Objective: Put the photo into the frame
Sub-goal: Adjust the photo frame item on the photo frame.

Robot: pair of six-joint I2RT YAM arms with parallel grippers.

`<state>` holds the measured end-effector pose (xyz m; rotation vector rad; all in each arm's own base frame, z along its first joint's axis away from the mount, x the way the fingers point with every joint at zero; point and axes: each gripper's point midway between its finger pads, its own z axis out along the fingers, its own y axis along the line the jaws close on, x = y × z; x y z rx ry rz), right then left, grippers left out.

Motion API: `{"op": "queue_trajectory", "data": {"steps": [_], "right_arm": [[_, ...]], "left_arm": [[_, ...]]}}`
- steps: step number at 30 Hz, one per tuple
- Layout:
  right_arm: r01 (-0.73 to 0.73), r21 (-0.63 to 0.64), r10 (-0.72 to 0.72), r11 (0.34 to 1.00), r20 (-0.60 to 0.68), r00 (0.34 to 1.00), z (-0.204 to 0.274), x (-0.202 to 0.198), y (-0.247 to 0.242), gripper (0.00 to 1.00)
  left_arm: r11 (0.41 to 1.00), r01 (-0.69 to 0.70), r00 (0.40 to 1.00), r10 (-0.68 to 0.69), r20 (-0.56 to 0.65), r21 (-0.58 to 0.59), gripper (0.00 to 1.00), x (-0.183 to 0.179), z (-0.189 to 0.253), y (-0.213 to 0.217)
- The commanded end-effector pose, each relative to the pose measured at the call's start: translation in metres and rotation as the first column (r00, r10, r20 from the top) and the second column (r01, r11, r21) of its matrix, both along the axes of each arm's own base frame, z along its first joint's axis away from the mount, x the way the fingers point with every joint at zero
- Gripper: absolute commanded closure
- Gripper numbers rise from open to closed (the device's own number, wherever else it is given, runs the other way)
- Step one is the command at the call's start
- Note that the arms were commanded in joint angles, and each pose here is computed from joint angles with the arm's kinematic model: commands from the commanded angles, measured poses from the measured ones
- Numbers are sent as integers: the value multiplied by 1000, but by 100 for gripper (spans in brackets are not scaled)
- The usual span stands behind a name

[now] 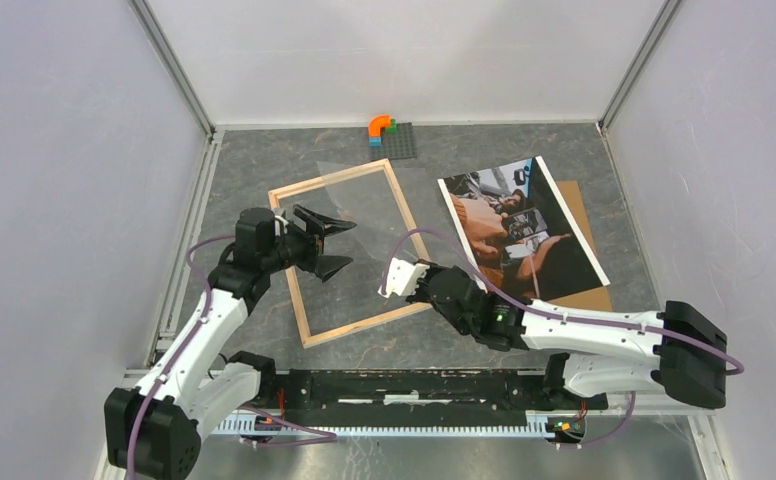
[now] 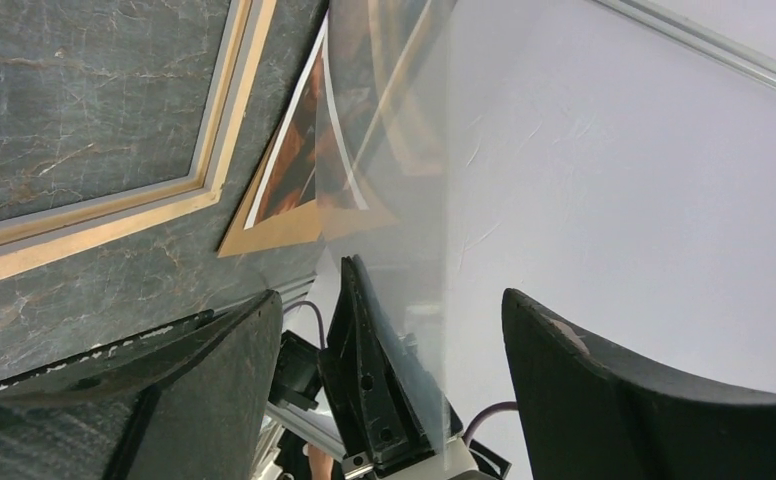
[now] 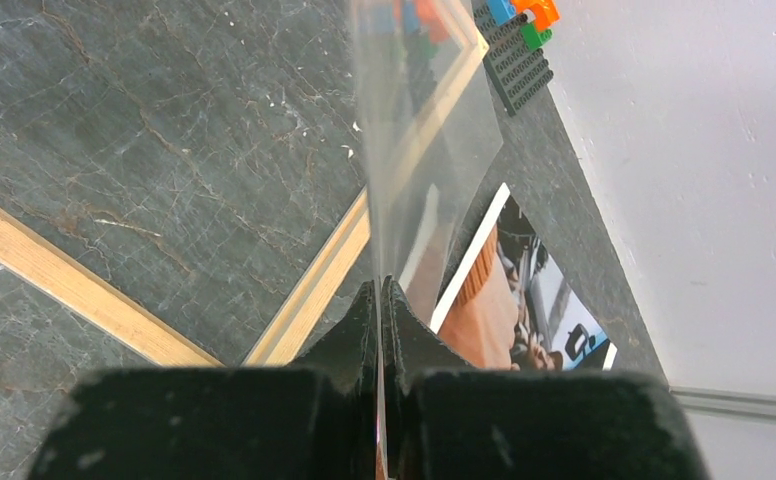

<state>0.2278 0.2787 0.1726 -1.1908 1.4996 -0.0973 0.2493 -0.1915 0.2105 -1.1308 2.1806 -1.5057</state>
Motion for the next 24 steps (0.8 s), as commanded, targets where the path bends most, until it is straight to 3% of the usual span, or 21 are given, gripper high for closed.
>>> {"op": "queue_trajectory", "data": {"steps": [1, 5, 11, 17, 19, 24], "right_arm": [[-8, 50, 7, 999, 16, 1000, 9, 0, 13, 99], [-2, 25, 2, 1000, 12, 1000, 2, 0, 17, 98], [21, -11, -20, 1000, 7, 1000, -6, 1, 25, 94], [27, -31, -28, 999, -21, 999, -15, -2, 32, 83], [30, -27, -31, 999, -32, 999, -18, -4, 33, 76], [64, -20, -66, 998, -125, 990, -22, -13, 27, 38]], "left_arm": [[1000, 4, 1000, -4, 16, -29, 17, 5, 19, -5], [999, 49, 998, -49, 26, 5, 28, 7, 10, -10], [989, 134, 991, -135, 11, 59, 35, 4, -19, -16], [982, 187, 982, -188, 19, 33, 67, -2, -42, -21], [977, 205, 978, -207, 31, 52, 77, -2, -47, -22], [937, 267, 953, -292, 86, 224, 93, 2, -62, -10]]}}
